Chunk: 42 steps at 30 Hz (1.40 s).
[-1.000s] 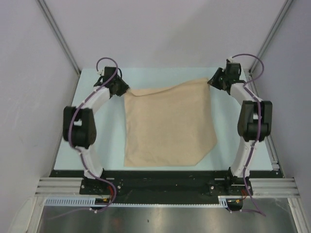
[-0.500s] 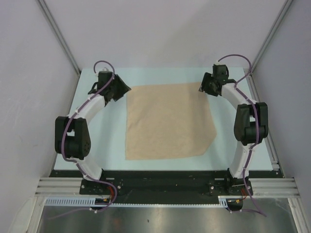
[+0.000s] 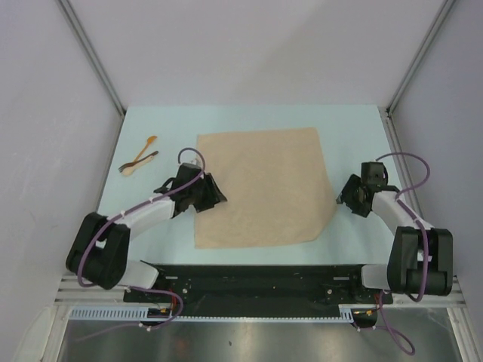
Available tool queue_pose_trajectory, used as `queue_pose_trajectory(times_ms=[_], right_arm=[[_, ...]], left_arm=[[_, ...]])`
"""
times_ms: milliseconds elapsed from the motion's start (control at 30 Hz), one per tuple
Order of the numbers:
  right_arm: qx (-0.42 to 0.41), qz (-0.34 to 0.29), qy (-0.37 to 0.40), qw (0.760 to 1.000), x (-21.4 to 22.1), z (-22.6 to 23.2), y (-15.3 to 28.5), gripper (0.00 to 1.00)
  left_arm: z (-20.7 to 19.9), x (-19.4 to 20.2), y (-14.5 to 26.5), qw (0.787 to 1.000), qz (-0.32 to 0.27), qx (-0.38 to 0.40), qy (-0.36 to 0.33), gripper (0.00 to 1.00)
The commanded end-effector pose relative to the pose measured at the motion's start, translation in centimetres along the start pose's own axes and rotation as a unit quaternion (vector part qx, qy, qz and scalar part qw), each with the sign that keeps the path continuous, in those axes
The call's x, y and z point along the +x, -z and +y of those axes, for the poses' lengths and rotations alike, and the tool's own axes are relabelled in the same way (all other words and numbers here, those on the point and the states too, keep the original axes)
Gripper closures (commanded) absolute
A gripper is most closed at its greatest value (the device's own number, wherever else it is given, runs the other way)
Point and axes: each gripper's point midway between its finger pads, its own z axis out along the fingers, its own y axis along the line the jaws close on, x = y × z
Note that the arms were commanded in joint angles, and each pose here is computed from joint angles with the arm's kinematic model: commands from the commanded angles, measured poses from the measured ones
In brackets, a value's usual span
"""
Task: Fold the napkin into a case and place the utensils inside
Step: Flatten out the crumpled napkin at the center of the board.
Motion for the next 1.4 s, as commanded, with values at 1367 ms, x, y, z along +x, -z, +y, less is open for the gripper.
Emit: queue_pose_trajectory(times_ms=[1367], right_arm=[[-0.211, 0.028, 0.021, 0.977, 7.1, 11.8, 0.6, 0.44]], left_arm=[[-0.6, 2.8, 10.1, 0.994, -0.062, 0.090, 0.009, 0.38]])
